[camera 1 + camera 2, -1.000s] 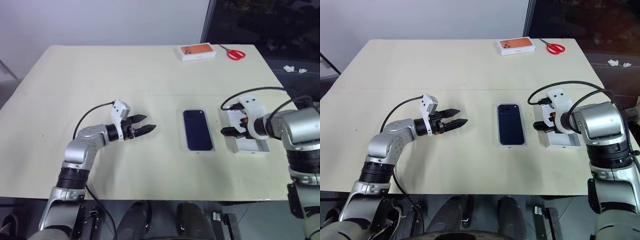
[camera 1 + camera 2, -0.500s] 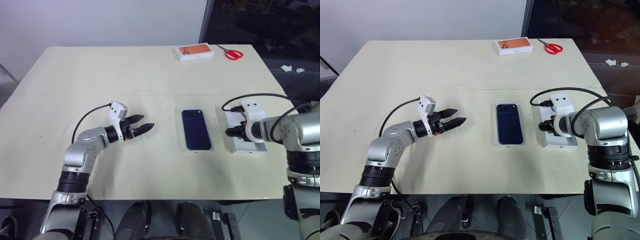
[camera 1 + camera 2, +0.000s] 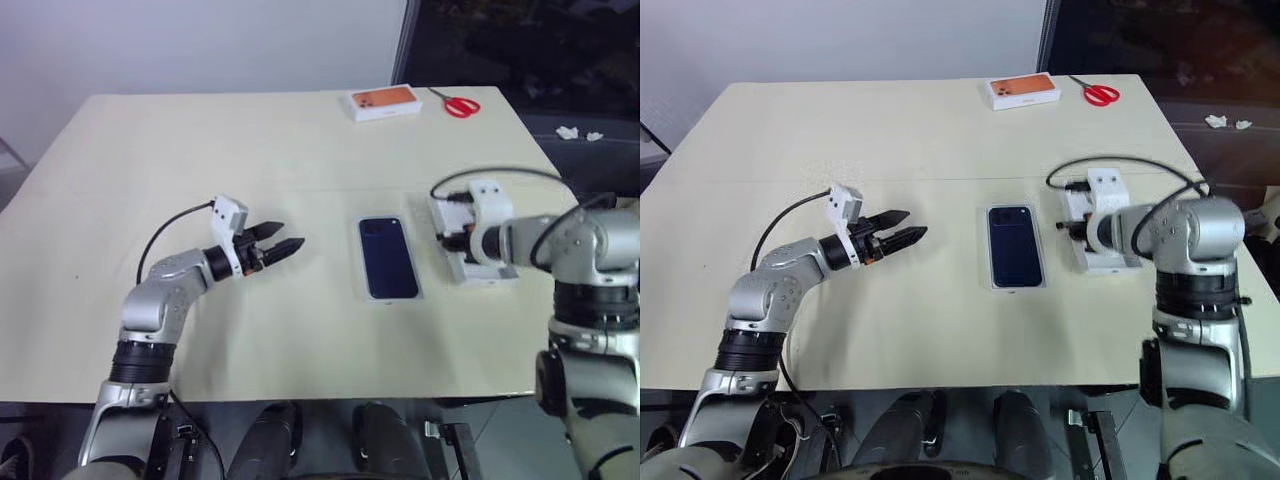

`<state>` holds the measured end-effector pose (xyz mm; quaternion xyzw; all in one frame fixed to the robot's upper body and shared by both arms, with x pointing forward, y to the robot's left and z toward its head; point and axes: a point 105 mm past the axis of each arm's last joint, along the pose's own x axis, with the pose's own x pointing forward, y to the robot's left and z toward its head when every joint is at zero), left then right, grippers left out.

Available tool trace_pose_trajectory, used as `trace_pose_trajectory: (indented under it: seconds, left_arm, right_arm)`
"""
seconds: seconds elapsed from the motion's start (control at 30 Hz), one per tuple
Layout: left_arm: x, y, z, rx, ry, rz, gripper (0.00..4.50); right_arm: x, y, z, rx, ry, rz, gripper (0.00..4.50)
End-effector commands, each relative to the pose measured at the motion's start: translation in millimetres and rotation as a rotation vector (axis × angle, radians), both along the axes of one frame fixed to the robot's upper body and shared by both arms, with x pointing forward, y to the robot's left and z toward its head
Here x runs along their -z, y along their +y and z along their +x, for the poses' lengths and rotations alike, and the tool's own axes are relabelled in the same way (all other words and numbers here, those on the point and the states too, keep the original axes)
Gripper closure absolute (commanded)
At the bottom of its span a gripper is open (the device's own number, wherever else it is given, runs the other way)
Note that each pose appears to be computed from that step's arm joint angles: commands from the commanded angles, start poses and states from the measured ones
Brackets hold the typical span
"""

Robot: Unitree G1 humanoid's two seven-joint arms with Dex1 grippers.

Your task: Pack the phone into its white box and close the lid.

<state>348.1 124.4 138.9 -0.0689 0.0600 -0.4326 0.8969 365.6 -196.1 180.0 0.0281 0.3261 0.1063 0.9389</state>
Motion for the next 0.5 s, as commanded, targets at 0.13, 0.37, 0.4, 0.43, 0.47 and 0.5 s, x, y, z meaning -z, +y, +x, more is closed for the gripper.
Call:
trace_pose_trajectory:
  seconds: [0.13, 0.37, 0.4, 0.43, 0.47, 0.5]
  left_arm:
    - [-29, 17, 3, -0.024, -0.063, -0.047, 0.81]
    - [-41, 23, -2, -0.033, -0.067, -0.077, 0.81]
    - [-41, 23, -6, -0.028, -0.068, -0.078, 0.81]
    - [-41, 23, -8, -0.024, -0.069, -0.078, 0.81]
    - [-40, 22, -11, -0.022, -0.059, -0.084, 0.81]
    - [-38, 21, -13, -0.016, -0.051, -0.088, 0.81]
  right_arm:
    - [-77, 113, -10, -0.446, -0.122, 0.817, 4.43]
    - [-69, 158, -37, -0.49, -0.046, 1.187, 4.43]
    - [-50, 164, -47, -0.494, 0.009, 1.189, 4.43]
    - [-37, 167, -54, -0.492, 0.05, 1.193, 4.43]
    - [-26, 167, -60, -0.476, 0.096, 1.211, 4.43]
    - [-15, 167, -64, -0.458, 0.129, 1.193, 4.43]
